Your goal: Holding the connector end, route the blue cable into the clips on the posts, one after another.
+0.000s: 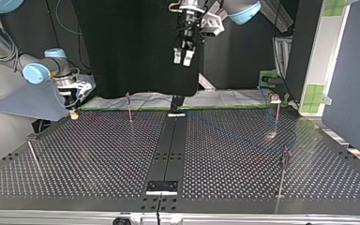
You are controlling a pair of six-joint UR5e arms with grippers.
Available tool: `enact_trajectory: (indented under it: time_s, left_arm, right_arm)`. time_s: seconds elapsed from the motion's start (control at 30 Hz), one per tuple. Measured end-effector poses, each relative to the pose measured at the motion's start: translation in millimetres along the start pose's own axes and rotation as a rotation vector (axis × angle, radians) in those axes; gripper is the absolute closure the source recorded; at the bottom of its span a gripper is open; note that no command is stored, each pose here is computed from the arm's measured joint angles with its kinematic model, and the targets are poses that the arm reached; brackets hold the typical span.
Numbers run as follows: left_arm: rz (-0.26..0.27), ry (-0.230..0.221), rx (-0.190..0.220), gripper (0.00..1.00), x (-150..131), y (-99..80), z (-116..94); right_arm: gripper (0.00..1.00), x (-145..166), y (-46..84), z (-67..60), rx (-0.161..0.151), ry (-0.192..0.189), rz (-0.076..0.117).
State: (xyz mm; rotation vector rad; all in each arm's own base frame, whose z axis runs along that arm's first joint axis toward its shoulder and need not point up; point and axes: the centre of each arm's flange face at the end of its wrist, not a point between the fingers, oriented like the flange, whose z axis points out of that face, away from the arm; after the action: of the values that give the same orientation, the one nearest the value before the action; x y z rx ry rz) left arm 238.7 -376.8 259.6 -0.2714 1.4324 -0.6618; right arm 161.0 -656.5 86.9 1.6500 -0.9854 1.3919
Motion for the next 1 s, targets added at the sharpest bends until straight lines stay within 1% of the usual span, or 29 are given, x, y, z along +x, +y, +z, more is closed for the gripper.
enact_trajectory:
  time_s: [0.13,0.27,0.43,1.0]
  left_arm:
    - [0.017,0.011,-0.010,0.00,5.9,15.7,-8.6]
    - [0.023,0.026,0.007,0.00,12.0,26.8,-17.3]
    - [0.024,0.030,0.014,0.00,13.9,29.9,-20.0]
    - [0.024,0.031,0.015,0.00,14.2,30.3,-20.3]
  right_arm:
    - [1.00,0.1,2.1,-1.7,0.011,0.010,0.030]
    - [1.00,-7.5,-3.6,-3.0,0.030,0.001,0.044]
    - [1.00,-11.0,-6.5,-3.4,0.039,-0.004,0.049]
    - [1.00,-11.5,-6.9,-3.4,0.040,-0.005,0.049]
